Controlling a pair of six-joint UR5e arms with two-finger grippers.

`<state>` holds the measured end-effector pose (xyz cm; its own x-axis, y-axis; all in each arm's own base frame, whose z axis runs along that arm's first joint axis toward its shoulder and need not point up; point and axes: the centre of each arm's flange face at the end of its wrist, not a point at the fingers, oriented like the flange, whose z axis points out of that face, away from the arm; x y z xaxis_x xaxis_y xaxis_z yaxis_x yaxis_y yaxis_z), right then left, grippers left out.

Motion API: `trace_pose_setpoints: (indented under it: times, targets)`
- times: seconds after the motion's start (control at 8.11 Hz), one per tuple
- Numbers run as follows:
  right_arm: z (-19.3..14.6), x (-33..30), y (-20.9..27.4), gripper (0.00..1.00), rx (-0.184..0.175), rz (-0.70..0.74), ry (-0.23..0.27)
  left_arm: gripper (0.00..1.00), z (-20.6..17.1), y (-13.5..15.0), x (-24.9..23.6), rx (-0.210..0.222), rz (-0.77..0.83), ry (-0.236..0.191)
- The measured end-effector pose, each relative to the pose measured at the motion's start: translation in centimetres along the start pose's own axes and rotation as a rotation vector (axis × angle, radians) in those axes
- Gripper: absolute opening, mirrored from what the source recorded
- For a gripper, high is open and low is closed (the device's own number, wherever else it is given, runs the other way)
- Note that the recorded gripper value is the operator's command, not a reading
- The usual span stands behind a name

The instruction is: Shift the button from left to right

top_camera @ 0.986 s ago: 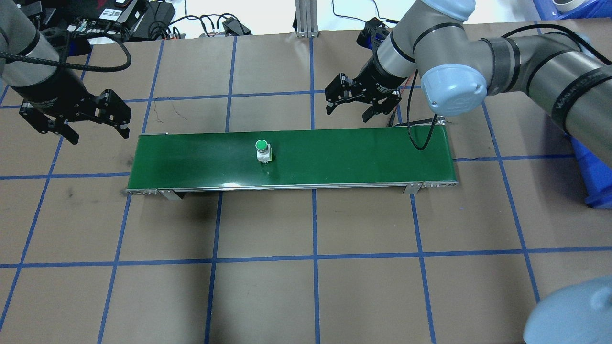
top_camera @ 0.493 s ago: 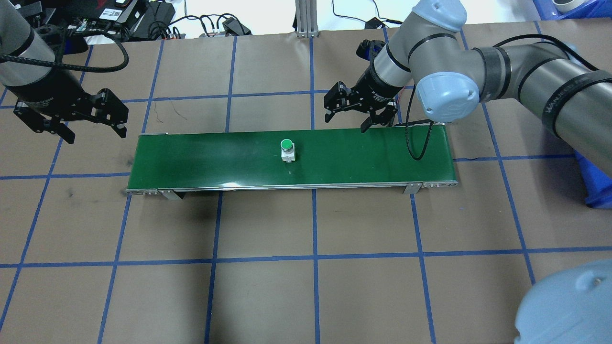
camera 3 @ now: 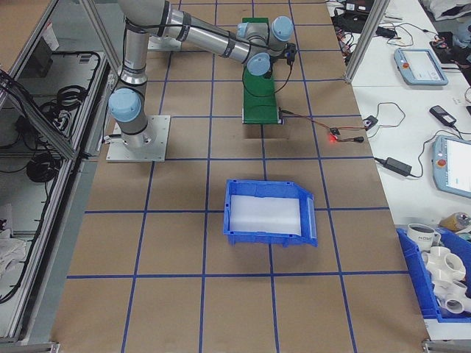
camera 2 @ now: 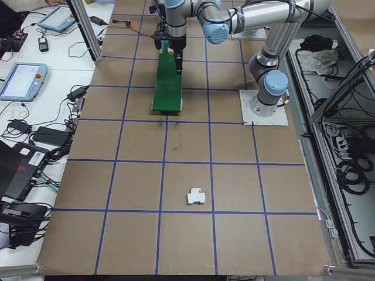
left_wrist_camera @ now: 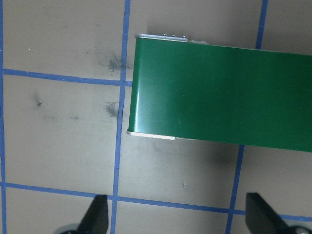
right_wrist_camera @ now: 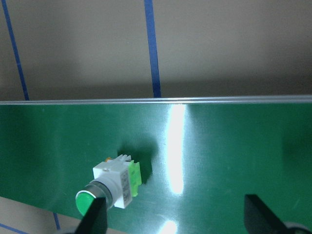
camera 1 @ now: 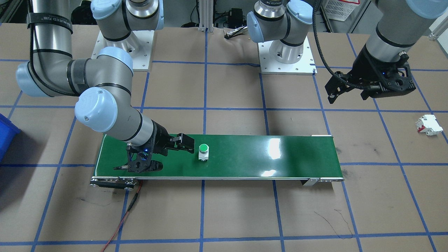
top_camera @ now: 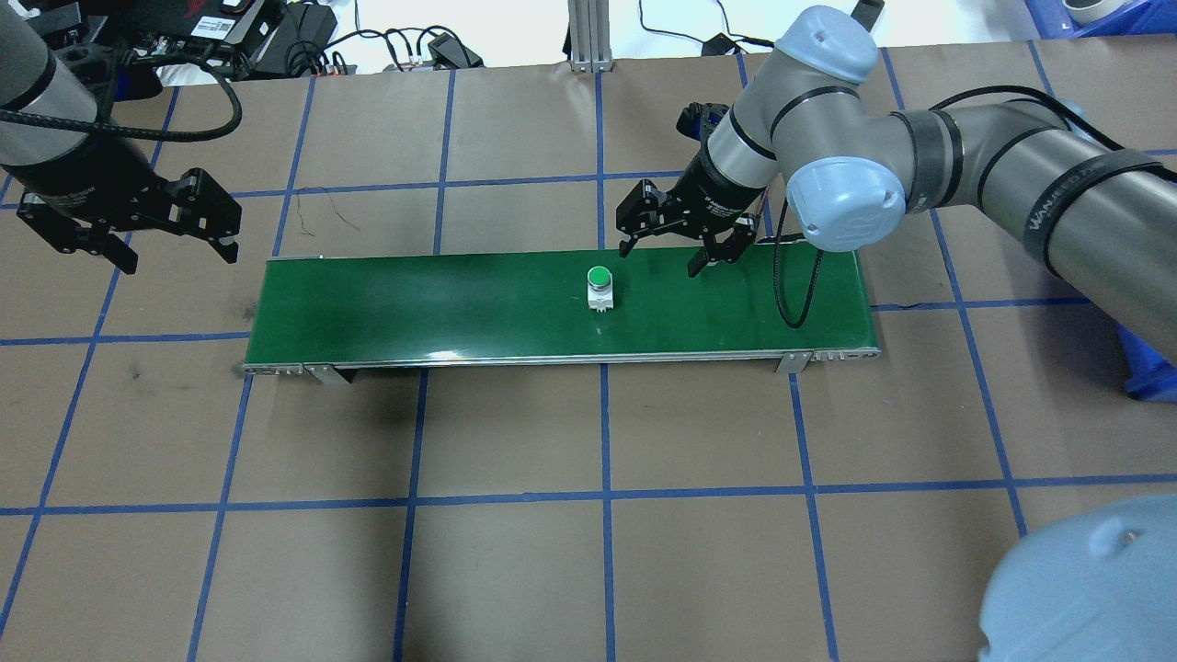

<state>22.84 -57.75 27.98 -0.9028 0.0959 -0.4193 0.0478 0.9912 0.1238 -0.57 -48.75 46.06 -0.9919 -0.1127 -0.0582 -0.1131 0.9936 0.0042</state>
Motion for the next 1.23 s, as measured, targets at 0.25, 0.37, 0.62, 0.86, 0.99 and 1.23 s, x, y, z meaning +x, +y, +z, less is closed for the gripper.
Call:
trace_pose_setpoints:
  times: [0.25, 0.37, 0.62, 0.86, 0.99, 1.23]
  targets:
    - [0.3, 0.1, 0.1, 1.0, -0.01, 0.024, -0.003, 1.0, 0.0, 0.0, -0.2, 0.001, -0.002, -0.002]
    - [0.5, 0.1, 0.2, 1.0, -0.019, 0.031, -0.002, 1.0, 0.0, -0.1, -0.3, 0.002, -0.004, -0.002]
    - [1.3, 0.7, 0.5, 0.68, -0.04, 0.04, 0.011, 1.0, 0.2, -0.3, -0.6, 0.001, -0.007, 0.0]
    - [2.4, 2.1, 0.7, 0.0, -0.048, 0.03, 0.099, 1.0, 0.4, -0.4, -0.6, -0.003, -0.008, 0.001]
    - [2.4, 2.7, 0.7, 0.0, -0.044, 0.007, 0.152, 1.0, 0.4, -0.5, -0.6, -0.003, -0.008, 0.001]
    - [1.6, 2.9, 0.6, 0.0, -0.029, -0.02, 0.202, 1.0, 0.3, -0.6, -0.7, -0.002, -0.007, 0.0]
